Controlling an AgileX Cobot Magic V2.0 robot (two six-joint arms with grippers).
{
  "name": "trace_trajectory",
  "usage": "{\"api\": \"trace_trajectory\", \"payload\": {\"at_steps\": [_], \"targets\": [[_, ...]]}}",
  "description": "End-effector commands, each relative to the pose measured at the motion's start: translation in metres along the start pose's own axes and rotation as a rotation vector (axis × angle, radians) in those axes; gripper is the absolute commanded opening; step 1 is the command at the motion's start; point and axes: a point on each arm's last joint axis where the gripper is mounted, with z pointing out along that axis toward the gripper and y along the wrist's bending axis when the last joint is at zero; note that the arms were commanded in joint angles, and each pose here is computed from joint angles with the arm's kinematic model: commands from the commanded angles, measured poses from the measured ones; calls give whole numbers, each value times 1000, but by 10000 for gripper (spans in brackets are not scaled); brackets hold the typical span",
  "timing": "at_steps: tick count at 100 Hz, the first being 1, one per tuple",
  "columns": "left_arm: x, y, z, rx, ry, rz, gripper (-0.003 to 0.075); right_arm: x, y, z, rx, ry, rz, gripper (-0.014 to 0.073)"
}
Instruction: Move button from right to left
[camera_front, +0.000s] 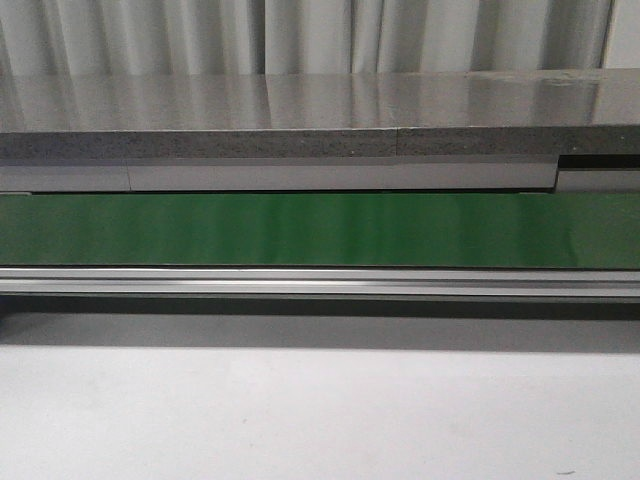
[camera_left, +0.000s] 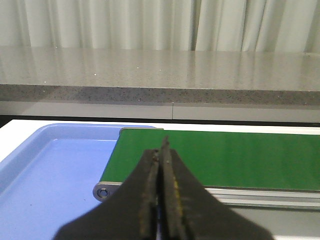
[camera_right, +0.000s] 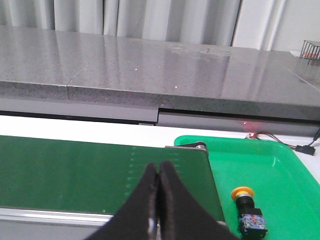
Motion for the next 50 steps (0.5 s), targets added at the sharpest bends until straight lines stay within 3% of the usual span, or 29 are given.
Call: {"api": "trace_trajectory", "payload": {"at_steps": [1, 32, 50], "targets": [[6, -1, -1, 12, -65, -8, -20, -30, -1, 4, 4, -45, -19, -67], [6, -1, -1, 12, -65, -8, -20, -61, -3, 30, 6, 223, -16, -67], [6, -1, -1, 12, -65, -8, -20, -71, -2, 53, -4, 366, 66, -67]]}}
